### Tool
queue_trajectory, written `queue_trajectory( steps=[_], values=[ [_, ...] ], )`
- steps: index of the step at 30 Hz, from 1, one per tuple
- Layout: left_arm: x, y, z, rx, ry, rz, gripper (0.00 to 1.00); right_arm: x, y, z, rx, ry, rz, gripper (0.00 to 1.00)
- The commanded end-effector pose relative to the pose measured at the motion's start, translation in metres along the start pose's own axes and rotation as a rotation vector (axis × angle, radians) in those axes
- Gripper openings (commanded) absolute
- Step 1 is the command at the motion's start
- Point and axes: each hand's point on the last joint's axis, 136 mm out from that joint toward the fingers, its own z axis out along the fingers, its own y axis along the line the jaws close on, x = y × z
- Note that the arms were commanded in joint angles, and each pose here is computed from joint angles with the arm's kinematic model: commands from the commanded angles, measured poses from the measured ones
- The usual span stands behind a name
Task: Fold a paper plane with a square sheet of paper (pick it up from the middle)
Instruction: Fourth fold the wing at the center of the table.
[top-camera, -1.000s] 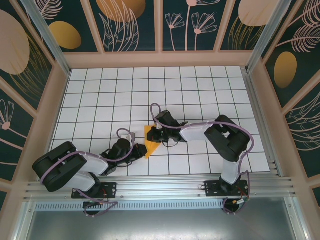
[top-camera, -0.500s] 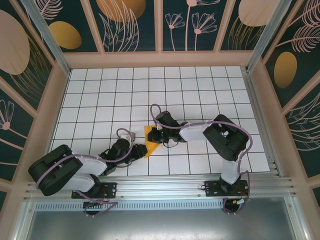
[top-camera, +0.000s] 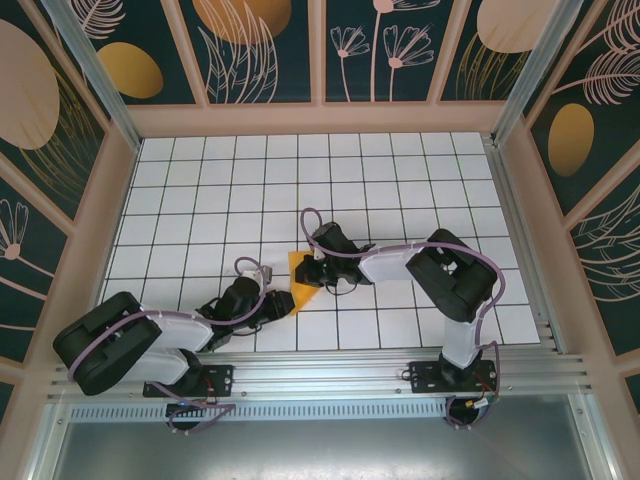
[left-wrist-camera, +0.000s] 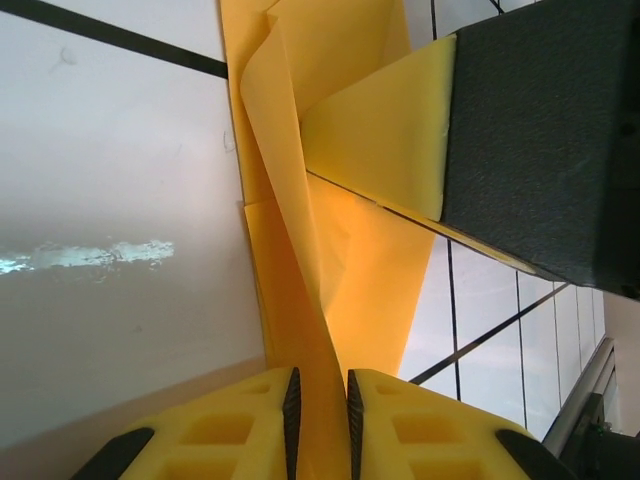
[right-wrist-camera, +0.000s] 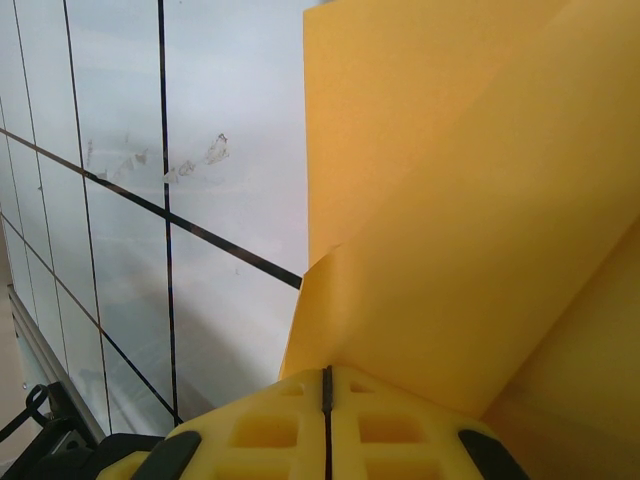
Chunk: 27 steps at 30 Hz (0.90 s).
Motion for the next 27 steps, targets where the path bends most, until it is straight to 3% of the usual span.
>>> queue_trajectory(
  steps=[1, 13, 21, 27],
  values=[
    [-0.003, -0.01, 0.003, 0.039, 0.001, 0.019, 0.22, -0.002, 0.005, -0.004, -0.013, -0.007, -0.019, 0.09],
    [-0.012, -0.016, 0.005, 0.047, -0.036, 0.027, 0.23, 0.0, 0.004, -0.004, -0.01, -0.005, -0.019, 0.09],
    [-0.013, -0.022, 0.005, 0.083, -0.042, 0.046, 0.1, 0.001, 0.001, -0.003, -0.003, -0.002, -0.014, 0.09],
    [-0.005, -0.021, 0.008, 0.094, -0.004, 0.073, 0.08, 0.001, 0.0, -0.003, 0.0, -0.004, -0.012, 0.09]
  ],
)
